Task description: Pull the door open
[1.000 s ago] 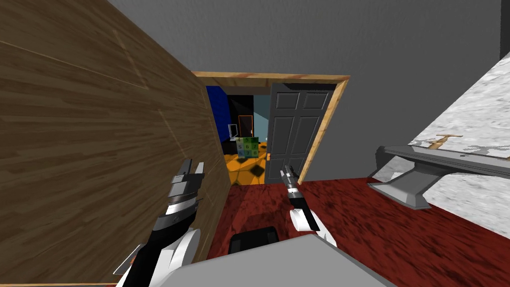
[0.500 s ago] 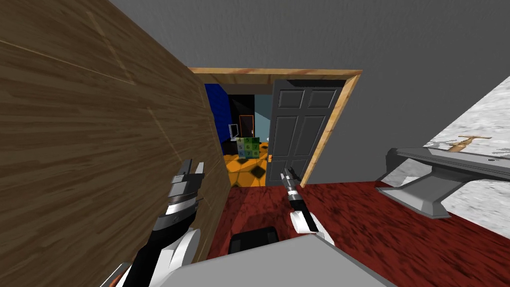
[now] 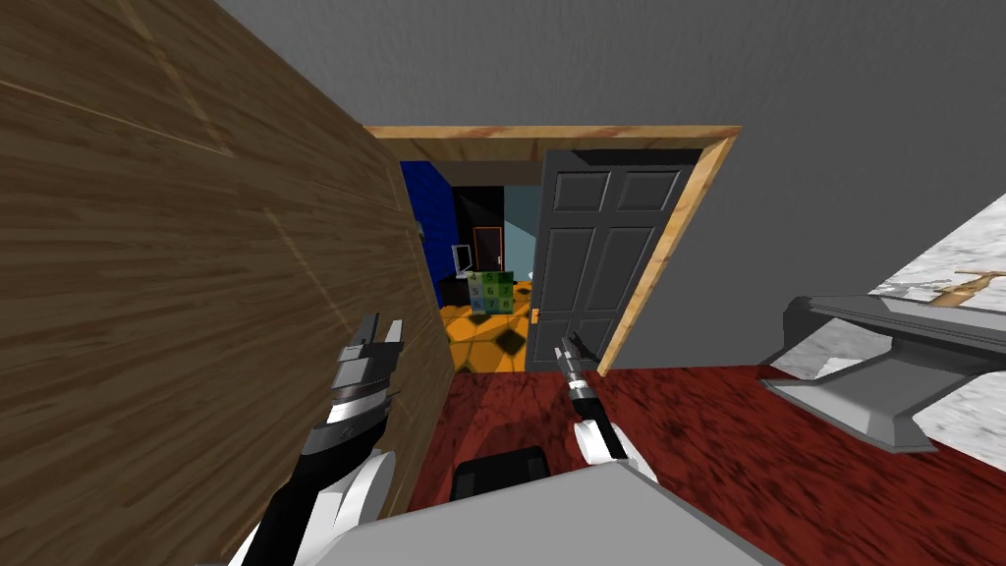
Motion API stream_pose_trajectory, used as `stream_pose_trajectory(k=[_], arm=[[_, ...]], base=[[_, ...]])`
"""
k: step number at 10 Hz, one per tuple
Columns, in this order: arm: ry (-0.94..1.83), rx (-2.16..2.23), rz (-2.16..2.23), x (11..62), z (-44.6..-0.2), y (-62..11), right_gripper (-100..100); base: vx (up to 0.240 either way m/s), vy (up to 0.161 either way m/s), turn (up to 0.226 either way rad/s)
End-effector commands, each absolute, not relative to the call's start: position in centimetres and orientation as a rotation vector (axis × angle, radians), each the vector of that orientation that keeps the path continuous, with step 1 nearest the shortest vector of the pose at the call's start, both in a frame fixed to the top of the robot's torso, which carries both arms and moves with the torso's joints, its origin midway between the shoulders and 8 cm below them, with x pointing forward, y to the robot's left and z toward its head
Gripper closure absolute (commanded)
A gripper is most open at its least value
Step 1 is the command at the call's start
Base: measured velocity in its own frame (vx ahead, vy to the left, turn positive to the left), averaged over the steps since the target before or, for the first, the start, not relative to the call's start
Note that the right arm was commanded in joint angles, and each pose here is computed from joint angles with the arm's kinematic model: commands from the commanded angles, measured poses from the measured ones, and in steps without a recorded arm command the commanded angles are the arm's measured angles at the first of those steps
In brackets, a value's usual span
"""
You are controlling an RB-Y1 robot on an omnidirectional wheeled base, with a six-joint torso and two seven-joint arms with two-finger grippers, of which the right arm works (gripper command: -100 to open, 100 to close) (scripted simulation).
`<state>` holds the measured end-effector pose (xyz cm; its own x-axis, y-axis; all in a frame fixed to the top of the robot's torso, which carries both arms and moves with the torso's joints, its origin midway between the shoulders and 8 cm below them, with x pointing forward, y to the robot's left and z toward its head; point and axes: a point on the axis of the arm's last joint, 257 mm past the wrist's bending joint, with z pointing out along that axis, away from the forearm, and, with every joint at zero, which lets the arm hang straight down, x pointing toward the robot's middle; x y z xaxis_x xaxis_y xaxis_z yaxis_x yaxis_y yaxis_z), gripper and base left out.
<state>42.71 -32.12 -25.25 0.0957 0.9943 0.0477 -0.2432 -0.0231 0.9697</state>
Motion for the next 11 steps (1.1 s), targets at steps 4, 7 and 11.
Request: stream_pose_trajectory(k=[4, 7, 11], arm=[[0.974, 1.138, 1.229, 42.5, -28.5, -33.0, -100], [0.996, 1.162, 1.205, 42.2, -30.5, -33.5, -100], [1.021, 1.192, 1.176, 41.8, -32.8, -34.2, -100]], base=[[0.105, -0.014, 0.032], [0.087, -0.024, 0.029], [0.096, -0.023, 0.028]])
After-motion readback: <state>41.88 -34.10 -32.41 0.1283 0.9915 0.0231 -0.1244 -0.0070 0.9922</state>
